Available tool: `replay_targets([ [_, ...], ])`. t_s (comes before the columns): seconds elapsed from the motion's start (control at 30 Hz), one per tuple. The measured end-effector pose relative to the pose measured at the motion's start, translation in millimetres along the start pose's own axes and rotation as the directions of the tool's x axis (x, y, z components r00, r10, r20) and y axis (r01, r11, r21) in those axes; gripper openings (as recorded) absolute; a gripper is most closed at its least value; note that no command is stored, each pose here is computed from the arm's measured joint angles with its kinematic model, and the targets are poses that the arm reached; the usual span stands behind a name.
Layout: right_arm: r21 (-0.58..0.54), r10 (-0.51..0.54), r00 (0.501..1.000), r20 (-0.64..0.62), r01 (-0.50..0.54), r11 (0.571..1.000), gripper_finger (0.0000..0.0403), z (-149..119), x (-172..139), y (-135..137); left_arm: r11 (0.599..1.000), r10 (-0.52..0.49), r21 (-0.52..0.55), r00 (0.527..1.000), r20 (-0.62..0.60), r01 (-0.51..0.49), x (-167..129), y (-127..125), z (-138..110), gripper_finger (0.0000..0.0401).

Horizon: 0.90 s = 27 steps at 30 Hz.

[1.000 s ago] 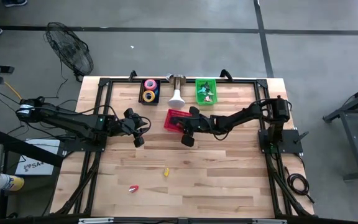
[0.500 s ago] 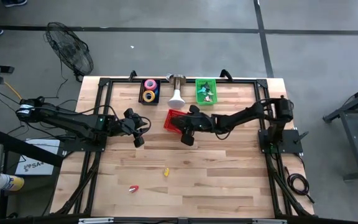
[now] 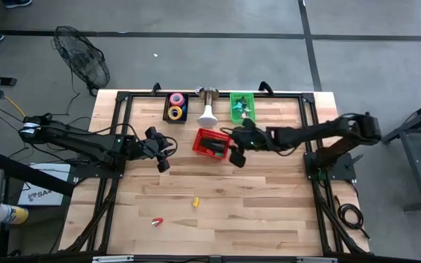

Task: Pick and place Stapler, Stapler remover, tape
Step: Put the top red stapler into the red basket

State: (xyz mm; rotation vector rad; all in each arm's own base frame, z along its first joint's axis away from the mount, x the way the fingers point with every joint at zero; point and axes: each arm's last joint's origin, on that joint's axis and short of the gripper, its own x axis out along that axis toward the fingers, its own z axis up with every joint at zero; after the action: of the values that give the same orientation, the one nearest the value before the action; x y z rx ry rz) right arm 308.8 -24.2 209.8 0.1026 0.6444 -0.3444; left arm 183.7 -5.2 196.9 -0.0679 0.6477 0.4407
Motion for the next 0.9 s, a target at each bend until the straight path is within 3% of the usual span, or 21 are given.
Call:
replay_targets([
  [0.1,-0.022,-0.014,1.0,-0.002,0.014,1.0,0.0197,-25,-10,5,1.0,0.0,0.0,1.0,0.0,0.0,0,0,0,0.0102],
  [0.23,0.093,-0.011,0.997,0.082,0.003,0.996,0.0197,-69,-20,5,1.0,0.0,0.001,1.0,-0.001,0.0,0,0,0,0.0102],
  [0.4,0.207,0.047,0.969,0.244,-0.099,0.973,0.0197,-114,-38,-1,1.0,0.001,0.0,1.0,0.001,0.0,0,0,0,0.0102],
  [0.67,0.224,0.114,0.884,0.454,-0.237,0.946,0.0197,-148,-69,-19,1.0,0.001,-0.002,1.0,0.004,-0.001,0,0,0,0.0102],
  [0.9,0.195,0.127,0.876,0.466,-0.242,0.951,0.0197,-151,-82,-25,1.0,0.001,-0.003,1.0,0.006,-0.001,0,0,1,0.0102],
])
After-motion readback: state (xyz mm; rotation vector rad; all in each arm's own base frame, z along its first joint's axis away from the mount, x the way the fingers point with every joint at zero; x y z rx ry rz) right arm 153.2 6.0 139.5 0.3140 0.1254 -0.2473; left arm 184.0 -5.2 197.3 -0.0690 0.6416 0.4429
